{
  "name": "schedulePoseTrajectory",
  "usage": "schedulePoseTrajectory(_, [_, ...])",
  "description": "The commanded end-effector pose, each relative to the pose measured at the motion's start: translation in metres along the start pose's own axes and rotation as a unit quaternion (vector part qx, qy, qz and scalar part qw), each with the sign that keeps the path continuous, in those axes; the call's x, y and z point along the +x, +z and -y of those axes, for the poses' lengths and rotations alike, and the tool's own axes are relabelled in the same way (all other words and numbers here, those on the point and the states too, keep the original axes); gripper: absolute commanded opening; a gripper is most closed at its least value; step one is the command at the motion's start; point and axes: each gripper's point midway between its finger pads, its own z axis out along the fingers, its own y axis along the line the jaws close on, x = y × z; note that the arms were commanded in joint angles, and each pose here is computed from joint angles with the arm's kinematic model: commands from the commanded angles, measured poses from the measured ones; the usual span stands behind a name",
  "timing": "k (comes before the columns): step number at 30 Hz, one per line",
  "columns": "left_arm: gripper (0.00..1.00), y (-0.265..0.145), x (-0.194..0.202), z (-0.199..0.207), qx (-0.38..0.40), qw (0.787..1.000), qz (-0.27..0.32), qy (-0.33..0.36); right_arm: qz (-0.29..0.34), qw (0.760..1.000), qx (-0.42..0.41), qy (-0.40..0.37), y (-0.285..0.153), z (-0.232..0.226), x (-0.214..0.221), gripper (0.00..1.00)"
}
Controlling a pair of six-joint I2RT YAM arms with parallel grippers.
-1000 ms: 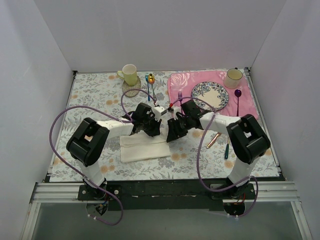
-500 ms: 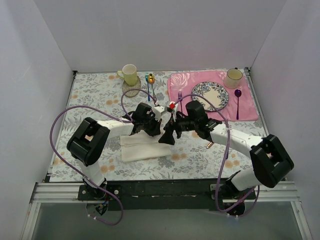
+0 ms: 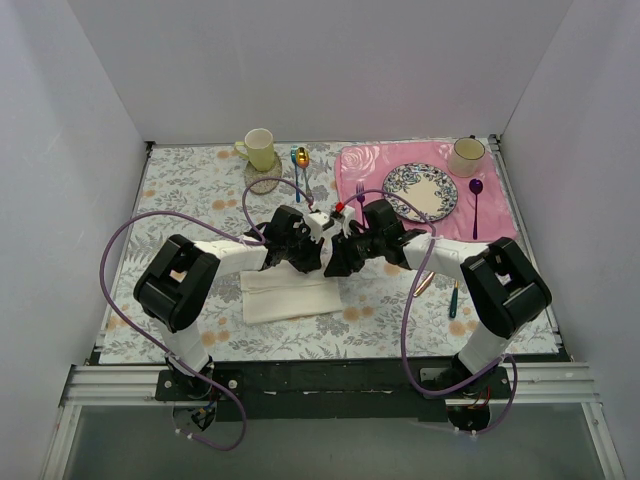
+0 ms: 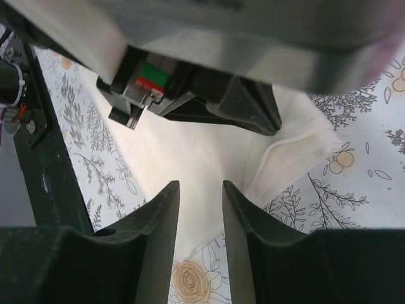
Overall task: Fold the napkin into a case and place the utensils inside
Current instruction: Smooth out the 2/3-rectangle-folded napkin at the center of the board.
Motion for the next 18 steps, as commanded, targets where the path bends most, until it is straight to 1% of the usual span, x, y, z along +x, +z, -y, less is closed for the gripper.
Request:
schedulePoseTrajectory(1, [0.05, -0.002, 0.035, -0.001, -0.008, 0.998, -0.054, -0.013, 0.036, 0.998, 0.044, 0.021, 0.001, 0.012, -0.013, 0.4])
schedulePoseTrajectory(5, [0.06, -0.001, 0.034, -0.001, -0.007, 0.998, -0.052, -0.015, 0.035, 0.997, 0.06, 0.038, 0.006, 0.021, -0.011, 0.43])
schedulePoseTrajectory(6, [0.06, -0.002, 0.035, 0.0, -0.006, 0.998, -0.053, -0.016, 0.034, 0.996, 0.074, 0.041, 0.006, 0.027, -0.012, 0.43])
schedulePoseTrajectory(10, [0.06, -0.001, 0.035, -0.001, -0.006, 0.998, -0.054, -0.016, 0.031, 0.995, 0.082, 0.046, 0.01, 0.034, -0.007, 0.42])
schedulePoseTrajectory(12, [0.06, -0.001, 0.035, -0.001, -0.007, 0.998, -0.054, -0.016, 0.028, 0.995, 0.078, 0.051, 0.012, 0.035, -0.005, 0.4])
schedulePoseTrajectory(13, [0.06, -0.001, 0.035, -0.001, -0.007, 0.998, -0.053, -0.015, 0.027, 0.995, 0.076, 0.052, 0.014, 0.035, -0.005, 0.37])
schedulePoseTrajectory(16, [0.06, -0.001, 0.035, -0.001, -0.007, 0.998, -0.054, -0.014, 0.023, 0.995, 0.071, 0.058, 0.017, 0.035, -0.003, 0.32])
schedulePoseTrajectory(18, [0.06, -0.002, 0.036, -0.001, -0.006, 0.998, -0.054, -0.014, 0.021, 0.996, 0.069, 0.06, 0.018, 0.035, -0.003, 0.3])
